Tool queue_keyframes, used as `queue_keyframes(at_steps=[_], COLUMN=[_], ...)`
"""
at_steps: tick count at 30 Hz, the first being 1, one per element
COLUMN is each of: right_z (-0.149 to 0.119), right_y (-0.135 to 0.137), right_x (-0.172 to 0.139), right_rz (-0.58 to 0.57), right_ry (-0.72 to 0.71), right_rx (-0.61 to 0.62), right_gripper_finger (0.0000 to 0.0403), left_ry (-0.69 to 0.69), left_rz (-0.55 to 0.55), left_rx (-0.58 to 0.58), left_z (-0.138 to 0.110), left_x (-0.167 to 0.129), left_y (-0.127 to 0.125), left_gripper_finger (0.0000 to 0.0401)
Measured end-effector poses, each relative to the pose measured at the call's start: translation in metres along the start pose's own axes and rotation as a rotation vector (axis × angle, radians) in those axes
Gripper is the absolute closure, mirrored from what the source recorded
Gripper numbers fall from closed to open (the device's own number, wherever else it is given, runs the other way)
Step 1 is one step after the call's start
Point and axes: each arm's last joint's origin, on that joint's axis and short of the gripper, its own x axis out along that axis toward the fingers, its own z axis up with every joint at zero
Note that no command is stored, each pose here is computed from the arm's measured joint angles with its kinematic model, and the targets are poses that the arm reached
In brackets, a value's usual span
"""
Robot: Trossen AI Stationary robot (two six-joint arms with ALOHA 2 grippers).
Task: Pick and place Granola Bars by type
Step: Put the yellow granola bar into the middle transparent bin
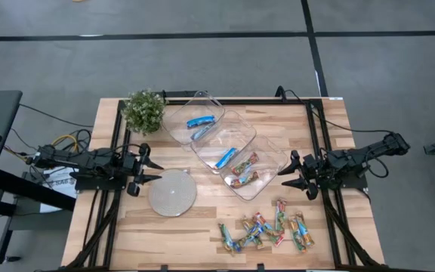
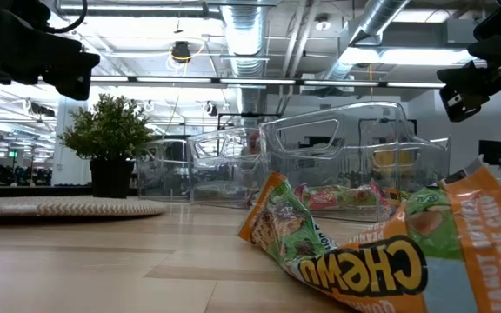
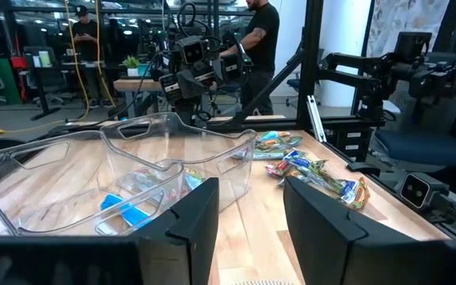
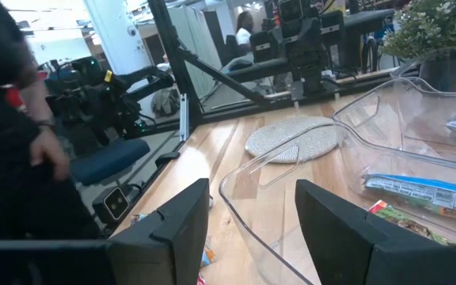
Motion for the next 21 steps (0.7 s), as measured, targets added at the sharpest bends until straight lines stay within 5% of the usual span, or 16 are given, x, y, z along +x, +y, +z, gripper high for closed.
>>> queue_keyframes(at_steps=[16,21], right_z=[0.001,0.01], right_y=[0.0,0.003], right_x=[0.0,-0.001], right_rz=[0.004,0.051], right_ry=[-0.014,-0.1], right_rx=[0.017,0.434], right_gripper_finger=[0.0219,0.0219], left_ry=[0.001,0.002], left_rz=[0.0,0.0], left_rx=[0.005,-0.006], left_z=[0.0,-0.001], left_x=[0.0,0.0], left_y=[0.0,0.0], left_gripper_finger=[0.0263,0.0263])
